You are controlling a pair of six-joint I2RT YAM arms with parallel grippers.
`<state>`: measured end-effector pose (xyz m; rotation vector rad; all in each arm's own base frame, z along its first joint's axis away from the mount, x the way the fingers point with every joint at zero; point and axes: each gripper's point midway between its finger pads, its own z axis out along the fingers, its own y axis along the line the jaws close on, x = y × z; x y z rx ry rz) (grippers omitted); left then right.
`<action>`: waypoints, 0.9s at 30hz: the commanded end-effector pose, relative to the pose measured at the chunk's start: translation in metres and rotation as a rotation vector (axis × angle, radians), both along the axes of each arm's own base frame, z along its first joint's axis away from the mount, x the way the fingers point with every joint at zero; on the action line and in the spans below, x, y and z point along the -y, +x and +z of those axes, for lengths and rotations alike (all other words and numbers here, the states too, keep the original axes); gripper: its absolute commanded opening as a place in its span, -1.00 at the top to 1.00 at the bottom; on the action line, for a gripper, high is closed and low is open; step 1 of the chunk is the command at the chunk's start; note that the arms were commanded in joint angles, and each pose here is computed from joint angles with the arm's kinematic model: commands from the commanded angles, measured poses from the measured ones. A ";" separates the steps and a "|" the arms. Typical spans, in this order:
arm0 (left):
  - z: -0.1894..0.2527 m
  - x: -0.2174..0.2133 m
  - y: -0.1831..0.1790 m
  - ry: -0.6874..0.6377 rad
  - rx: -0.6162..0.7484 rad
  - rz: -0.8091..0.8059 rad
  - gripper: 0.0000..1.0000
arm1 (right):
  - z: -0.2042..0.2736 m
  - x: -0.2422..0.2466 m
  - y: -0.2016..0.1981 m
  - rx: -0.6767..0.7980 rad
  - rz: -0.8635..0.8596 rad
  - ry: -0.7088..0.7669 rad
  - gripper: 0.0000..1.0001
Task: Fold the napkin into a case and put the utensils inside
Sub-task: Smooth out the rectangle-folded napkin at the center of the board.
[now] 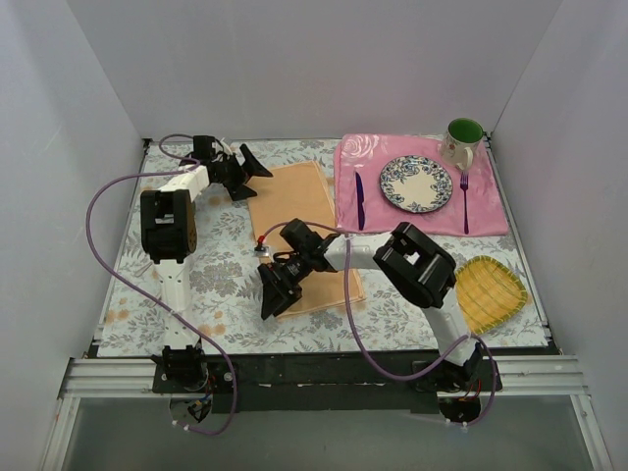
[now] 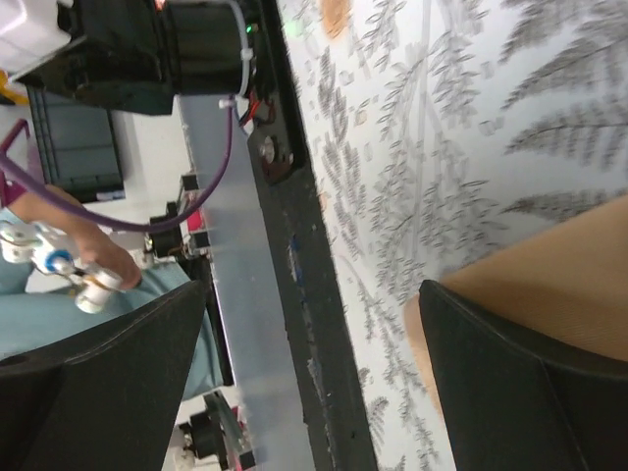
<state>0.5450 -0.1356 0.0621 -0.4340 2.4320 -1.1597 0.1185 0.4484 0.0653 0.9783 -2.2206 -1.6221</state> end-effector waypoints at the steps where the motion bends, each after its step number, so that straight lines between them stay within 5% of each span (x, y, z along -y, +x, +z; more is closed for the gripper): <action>1: 0.048 0.008 0.006 -0.047 0.138 -0.076 -0.96 | 0.078 0.005 -0.017 0.172 0.128 0.195 -0.97; 4: 0.106 0.012 0.002 -0.054 0.315 -0.132 -0.96 | 0.117 0.027 0.002 0.319 0.089 0.330 -0.97; 7: 0.160 0.001 -0.019 0.100 0.494 -0.186 -0.97 | 0.130 0.070 0.061 0.394 -0.056 0.349 -0.97; 8: 0.200 0.000 -0.040 0.142 0.603 -0.222 -0.96 | 0.128 0.080 0.073 0.403 -0.087 0.328 -0.97; 10: 0.182 -0.004 -0.082 0.230 0.651 -0.337 -0.96 | 0.109 0.094 0.101 0.480 -0.112 0.266 -0.92; 11: 0.211 -0.001 -0.113 0.236 0.740 -0.378 -0.97 | 0.109 0.105 0.110 0.454 -0.125 0.207 -0.83; 14: 0.188 0.014 -0.206 0.123 0.729 -0.539 -0.96 | 0.094 0.108 0.118 0.400 -0.125 0.165 -0.46; 18: 0.145 0.042 -0.296 -0.050 0.528 -0.695 -0.97 | 0.092 0.090 0.132 0.377 -0.185 0.191 -0.39; 23: 0.109 0.072 -0.347 -0.130 0.390 -0.785 -0.96 | 0.098 0.052 0.146 0.316 -0.213 0.231 -0.51; 27: 0.100 0.085 -0.350 -0.201 0.376 -0.760 -0.96 | 0.091 0.020 0.133 0.203 -0.210 0.276 -0.55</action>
